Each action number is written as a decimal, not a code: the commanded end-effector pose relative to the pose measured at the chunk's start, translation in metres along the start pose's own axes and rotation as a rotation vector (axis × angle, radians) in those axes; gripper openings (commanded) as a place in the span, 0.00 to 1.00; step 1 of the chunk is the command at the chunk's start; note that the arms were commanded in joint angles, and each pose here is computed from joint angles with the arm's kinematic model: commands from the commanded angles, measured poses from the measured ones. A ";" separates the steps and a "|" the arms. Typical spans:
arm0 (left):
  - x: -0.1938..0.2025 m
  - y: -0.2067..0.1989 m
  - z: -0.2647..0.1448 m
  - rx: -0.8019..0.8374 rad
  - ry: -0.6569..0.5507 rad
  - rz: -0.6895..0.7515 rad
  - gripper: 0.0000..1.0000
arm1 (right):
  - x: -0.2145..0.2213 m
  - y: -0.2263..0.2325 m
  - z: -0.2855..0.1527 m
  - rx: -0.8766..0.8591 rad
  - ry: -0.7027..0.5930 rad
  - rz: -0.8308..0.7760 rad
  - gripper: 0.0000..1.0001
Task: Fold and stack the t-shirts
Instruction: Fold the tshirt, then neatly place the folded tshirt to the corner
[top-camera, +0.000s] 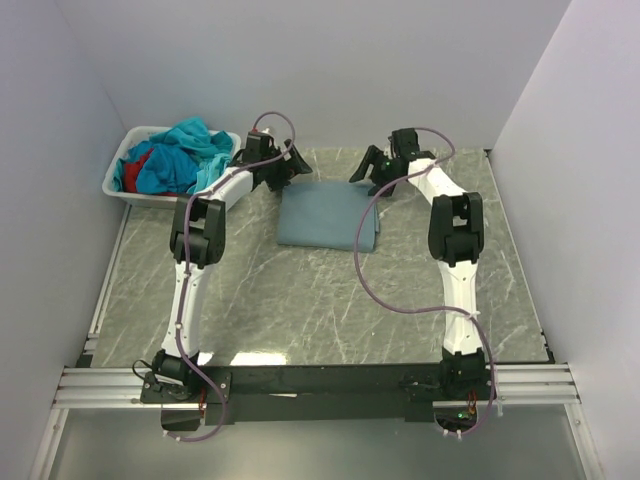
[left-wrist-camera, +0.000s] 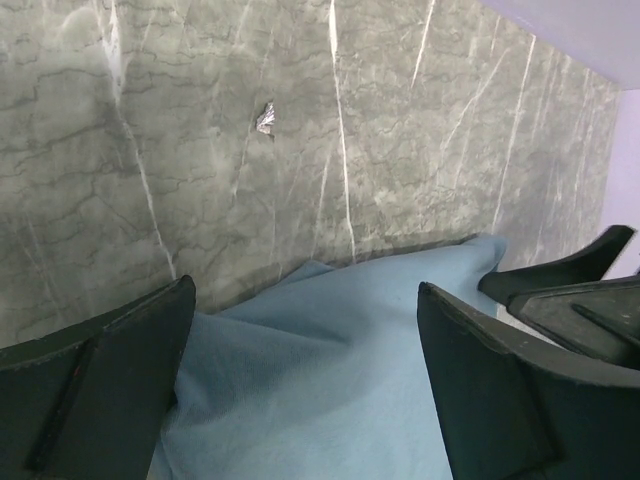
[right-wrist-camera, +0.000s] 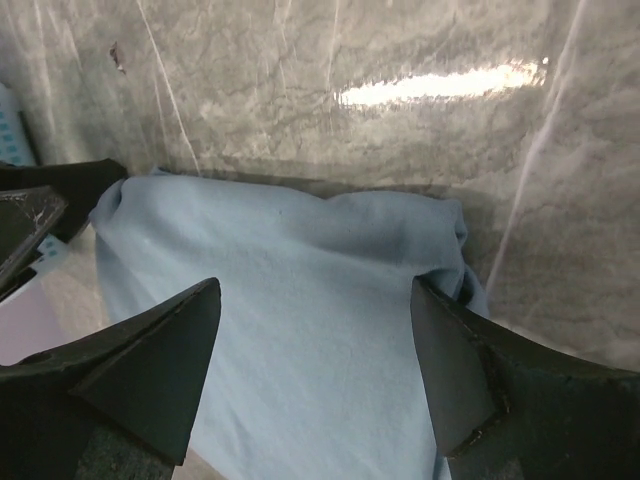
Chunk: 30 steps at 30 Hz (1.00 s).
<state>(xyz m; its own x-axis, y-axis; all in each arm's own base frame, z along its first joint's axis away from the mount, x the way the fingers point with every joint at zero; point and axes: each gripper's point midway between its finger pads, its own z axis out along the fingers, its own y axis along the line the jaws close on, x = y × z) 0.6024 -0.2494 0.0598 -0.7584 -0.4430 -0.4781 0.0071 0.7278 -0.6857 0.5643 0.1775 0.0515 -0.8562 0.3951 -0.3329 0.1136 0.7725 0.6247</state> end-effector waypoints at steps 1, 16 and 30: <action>-0.011 -0.010 -0.020 -0.043 -0.011 0.018 0.99 | -0.020 0.004 -0.022 0.062 -0.046 -0.071 0.83; -0.050 -0.097 -0.159 0.044 -0.193 0.171 0.99 | 0.040 -0.013 -0.103 0.292 -0.080 -0.209 0.87; 0.065 -0.033 -0.230 -0.021 -0.118 -0.010 0.99 | 0.109 -0.031 -0.073 0.422 0.048 -0.245 0.68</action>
<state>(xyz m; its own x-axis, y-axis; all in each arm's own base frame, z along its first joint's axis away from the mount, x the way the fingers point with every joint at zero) 0.4079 -0.1766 0.1424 -0.7298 -0.4585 -0.5072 -0.0699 0.7880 -0.6117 0.4364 0.1700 0.0603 -0.9007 0.1460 -0.4092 0.0531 0.9718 0.2299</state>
